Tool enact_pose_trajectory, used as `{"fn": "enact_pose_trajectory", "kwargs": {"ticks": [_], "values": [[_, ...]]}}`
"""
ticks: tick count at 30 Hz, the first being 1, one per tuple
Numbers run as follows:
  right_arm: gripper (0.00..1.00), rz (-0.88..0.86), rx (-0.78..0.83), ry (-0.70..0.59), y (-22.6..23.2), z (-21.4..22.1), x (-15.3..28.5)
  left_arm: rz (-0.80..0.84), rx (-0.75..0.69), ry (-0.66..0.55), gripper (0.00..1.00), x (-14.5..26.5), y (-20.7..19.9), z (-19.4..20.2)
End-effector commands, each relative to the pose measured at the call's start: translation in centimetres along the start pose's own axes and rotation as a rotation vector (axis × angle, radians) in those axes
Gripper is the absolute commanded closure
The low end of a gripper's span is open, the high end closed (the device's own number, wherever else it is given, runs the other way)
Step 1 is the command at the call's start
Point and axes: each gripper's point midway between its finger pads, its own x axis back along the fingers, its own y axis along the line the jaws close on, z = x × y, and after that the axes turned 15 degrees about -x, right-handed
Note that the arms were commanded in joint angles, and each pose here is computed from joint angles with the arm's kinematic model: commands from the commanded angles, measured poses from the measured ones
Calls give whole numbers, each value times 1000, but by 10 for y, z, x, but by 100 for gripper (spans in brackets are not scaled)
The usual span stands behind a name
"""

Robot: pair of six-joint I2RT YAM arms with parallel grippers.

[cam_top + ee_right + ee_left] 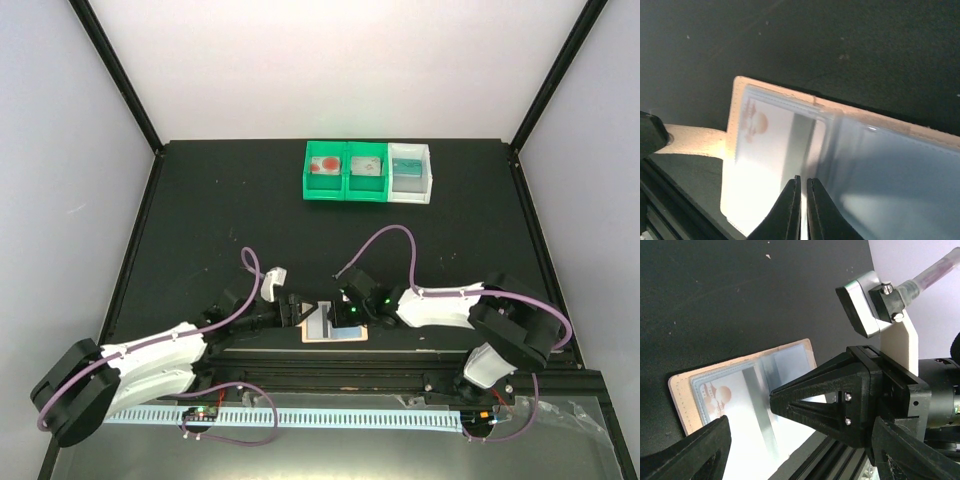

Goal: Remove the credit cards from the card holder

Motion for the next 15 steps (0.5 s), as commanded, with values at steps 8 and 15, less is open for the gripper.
{"fn": "enact_pose_trajectory", "kwargs": {"ticks": [8, 15], "values": [[89, 22, 24, 15, 2, -1, -10, -12, -2, 11, 20, 0, 5, 5], [94, 131, -13, 14, -34, 6, -16, -12, -3, 17, 20, -3, 6, 6]]}}
